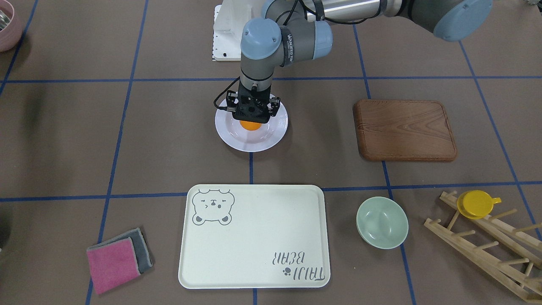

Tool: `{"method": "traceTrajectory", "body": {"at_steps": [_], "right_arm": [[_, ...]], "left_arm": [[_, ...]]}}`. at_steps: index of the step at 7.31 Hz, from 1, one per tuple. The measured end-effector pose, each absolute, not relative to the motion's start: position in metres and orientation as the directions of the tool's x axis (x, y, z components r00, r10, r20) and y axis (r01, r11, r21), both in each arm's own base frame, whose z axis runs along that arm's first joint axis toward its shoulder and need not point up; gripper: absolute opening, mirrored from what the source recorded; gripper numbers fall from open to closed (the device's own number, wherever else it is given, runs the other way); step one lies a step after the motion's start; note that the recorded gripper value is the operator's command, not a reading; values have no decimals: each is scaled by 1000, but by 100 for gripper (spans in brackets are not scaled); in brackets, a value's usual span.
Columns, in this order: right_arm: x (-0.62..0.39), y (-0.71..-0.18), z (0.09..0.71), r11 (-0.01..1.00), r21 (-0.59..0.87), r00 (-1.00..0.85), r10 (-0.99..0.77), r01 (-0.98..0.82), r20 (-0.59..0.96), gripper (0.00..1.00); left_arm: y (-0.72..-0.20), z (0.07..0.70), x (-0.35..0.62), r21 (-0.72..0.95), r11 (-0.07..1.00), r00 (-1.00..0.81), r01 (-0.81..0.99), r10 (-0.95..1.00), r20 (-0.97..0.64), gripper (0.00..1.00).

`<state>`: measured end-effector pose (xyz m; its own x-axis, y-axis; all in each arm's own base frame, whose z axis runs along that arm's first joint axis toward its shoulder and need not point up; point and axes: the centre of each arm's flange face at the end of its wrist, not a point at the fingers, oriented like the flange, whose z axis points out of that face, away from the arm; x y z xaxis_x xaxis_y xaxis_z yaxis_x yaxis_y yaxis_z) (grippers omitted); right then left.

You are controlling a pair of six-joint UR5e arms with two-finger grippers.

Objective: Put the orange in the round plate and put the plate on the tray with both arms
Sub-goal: 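Carry the orange with the left gripper onto the white plate, then release the orange and raise the left gripper while the right arm approaches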

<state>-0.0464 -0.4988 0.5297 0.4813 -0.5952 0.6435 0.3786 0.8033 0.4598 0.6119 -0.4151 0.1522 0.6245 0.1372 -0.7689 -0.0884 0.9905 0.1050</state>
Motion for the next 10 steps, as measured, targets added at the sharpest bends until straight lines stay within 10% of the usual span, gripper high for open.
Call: {"method": "traceTrajectory", "body": {"at_steps": [4, 10], "right_arm": [[-48, -499, 531, 803, 458, 479, -596, 382, 644, 100], [-59, -501, 525, 813, 444, 483, -581, 376, 655, 100]], "left_arm": [[-412, 159, 617, 100, 990, 634, -96, 138, -761, 99], [-411, 156, 608, 121, 990, 630, -77, 142, -763, 99]]}}
